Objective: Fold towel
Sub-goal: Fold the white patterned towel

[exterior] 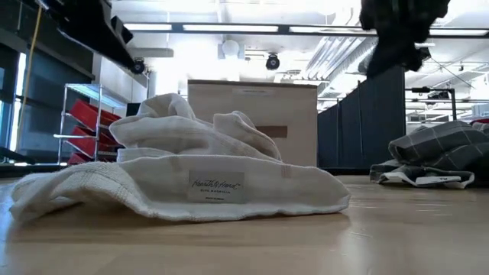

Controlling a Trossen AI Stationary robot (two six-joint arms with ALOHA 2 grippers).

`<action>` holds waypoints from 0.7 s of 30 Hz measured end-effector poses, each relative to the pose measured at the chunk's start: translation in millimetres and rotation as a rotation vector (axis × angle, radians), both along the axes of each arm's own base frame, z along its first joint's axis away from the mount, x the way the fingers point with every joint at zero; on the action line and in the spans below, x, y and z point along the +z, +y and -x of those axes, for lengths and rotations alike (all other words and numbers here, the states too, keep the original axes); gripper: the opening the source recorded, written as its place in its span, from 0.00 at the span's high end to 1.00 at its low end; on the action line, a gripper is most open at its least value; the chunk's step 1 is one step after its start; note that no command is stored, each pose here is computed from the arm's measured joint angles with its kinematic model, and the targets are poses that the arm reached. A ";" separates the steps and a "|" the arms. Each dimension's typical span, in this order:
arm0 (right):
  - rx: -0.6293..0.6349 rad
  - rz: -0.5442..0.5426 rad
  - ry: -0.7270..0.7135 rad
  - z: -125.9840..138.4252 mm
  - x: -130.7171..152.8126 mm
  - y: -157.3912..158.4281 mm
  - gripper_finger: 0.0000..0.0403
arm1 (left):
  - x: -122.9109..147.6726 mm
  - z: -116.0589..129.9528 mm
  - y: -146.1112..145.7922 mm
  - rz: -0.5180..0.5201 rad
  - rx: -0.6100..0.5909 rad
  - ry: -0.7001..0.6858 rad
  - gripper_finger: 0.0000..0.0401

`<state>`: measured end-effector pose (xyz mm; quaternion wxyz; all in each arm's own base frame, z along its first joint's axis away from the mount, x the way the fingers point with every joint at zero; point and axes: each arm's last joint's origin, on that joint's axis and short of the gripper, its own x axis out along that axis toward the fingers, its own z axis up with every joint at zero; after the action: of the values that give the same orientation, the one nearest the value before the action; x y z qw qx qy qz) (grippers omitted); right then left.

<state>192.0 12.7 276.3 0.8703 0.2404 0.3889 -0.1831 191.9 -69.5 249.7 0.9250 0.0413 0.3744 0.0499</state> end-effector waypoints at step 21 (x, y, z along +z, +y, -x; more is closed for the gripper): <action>0.435 0.181 -0.128 -81.6 -53.2 82.1 0.67 | 24.1 25.6 11.9 -0.010 0.025 -0.116 1.00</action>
<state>273.5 94.8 223.1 0.9302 0.0834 0.3574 -0.0098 166.3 -57.7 273.8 0.9442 0.0384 0.3203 0.0658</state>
